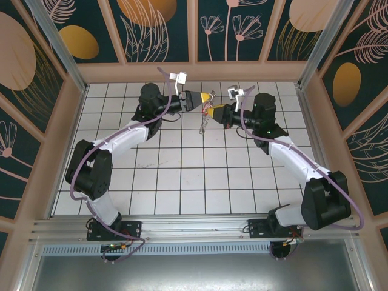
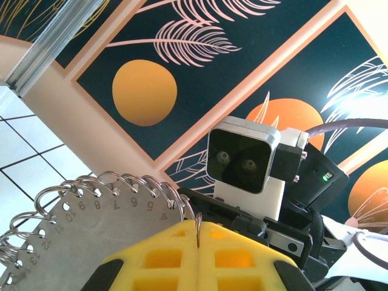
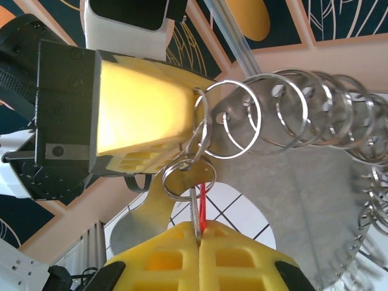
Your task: Put the keys on the keyring
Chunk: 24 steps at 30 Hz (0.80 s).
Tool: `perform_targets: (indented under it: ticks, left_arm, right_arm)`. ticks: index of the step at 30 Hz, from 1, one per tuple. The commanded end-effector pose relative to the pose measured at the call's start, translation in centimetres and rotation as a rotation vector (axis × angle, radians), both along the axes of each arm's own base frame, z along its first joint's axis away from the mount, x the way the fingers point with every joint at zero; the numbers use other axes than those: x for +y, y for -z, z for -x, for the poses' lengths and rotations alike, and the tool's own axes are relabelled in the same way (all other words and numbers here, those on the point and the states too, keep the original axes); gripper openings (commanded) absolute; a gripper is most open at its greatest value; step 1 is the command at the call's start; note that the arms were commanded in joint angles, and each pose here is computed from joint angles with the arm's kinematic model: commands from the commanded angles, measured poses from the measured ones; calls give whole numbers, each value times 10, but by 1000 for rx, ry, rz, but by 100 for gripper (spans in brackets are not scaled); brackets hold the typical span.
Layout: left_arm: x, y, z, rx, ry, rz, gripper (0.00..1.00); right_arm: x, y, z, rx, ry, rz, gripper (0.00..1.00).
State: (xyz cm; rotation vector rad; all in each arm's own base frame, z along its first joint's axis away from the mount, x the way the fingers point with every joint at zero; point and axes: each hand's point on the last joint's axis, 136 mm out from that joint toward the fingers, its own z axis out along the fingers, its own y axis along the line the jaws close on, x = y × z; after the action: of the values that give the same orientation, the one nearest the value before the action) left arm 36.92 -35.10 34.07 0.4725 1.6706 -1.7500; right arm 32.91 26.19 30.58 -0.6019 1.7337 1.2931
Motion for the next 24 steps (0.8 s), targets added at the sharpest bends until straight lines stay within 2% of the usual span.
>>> perform_targets:
  ticks: [1, 8, 15, 18, 19, 24]
  left_arm:
    - [5, -31, 10, -89, -8, 60, 0]
    - [5, -32, 8, -80, -13, 80, 0]
    - [6, -31, 8, -78, -19, 87, 0]
    - [7, -31, 7, -79, -24, 89, 0]
    - [6, -30, 7, -79, -24, 89, 0]
    - [8, -30, 7, -89, -34, 98, 0]
  right_arm:
    - [9, -15, 12, -51, -62, -18, 0]
    - [23, -8, 12, -21, -84, -11, 0]
    - [20, 5, 4, 21, -40, 33, 1]
    - [14, 6, 8, 23, -13, 50, 29]
    - [10, 5, 9, 21, 0, 50, 34]
    - [-13, -17, 18, -7, 96, 7, 41]
